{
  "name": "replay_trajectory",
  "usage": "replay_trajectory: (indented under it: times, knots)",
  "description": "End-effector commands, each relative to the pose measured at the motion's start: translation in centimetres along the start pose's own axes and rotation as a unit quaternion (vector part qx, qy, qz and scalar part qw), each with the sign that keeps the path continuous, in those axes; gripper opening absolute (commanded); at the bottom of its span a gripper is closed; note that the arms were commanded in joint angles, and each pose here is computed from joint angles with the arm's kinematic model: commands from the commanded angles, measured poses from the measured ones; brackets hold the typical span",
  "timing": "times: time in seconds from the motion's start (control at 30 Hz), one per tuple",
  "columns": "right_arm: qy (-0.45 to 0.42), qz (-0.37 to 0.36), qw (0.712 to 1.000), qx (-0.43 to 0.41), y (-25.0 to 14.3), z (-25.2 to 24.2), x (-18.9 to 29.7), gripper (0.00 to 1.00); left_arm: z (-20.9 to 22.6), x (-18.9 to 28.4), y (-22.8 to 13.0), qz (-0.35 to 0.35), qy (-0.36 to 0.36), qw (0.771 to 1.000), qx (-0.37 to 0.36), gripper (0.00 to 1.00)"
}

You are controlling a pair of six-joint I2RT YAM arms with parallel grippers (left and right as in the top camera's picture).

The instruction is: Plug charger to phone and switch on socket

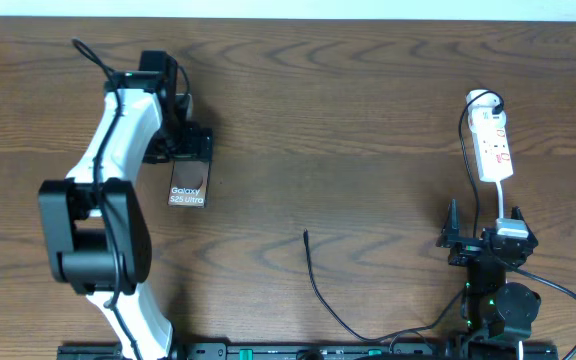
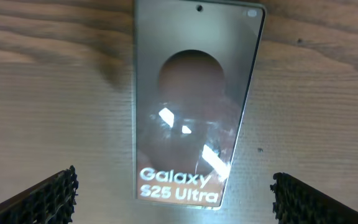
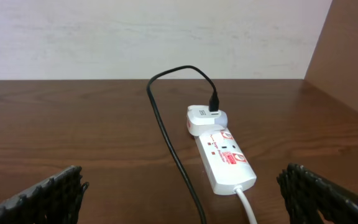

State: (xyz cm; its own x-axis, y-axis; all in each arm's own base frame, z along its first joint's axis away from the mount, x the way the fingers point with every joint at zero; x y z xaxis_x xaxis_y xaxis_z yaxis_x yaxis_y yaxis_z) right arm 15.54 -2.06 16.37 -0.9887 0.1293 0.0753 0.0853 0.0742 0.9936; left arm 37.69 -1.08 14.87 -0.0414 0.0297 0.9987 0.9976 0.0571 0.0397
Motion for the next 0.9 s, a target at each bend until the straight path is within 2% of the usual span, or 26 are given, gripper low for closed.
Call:
replay_trajectory:
  times: [0.0, 0.13, 0.87]
  knots:
    - [-0.005, 0.000, 1.000, -0.005, -0.1, -0.1, 0.0, 0.99, -0.3, -1.5, 0.4, 0.013, 0.019, 1.000, -0.001, 0.98]
    - [-0.005, 0.000, 1.000, -0.005, -0.1, -0.1, 0.0, 0.99, -0.4, -2.1, 0.7, 0.006, 0.039, 0.999, -0.006, 0.98]
    - [-0.005, 0.000, 1.000, -0.005, -0.1, -0.1, 0.0, 0.99, -0.3, -4.1, -0.2, 0.015, 0.039, 0.999, -0.014, 0.98]
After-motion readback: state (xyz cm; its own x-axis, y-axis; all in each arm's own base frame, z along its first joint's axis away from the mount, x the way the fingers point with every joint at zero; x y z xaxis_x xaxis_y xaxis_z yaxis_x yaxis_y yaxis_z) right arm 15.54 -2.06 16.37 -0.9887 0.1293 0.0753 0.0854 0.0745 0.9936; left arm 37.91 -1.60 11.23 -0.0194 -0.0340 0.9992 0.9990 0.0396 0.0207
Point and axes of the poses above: each gripper's point midway between its finger pads, its own x axis back along the fingers, its own z axis along the line the jaws close on, y = z × x, the point moved 9 cm from there along x, back along the fingers, and after that the axes turned 3 degrees about x, right-handed, at the moved point
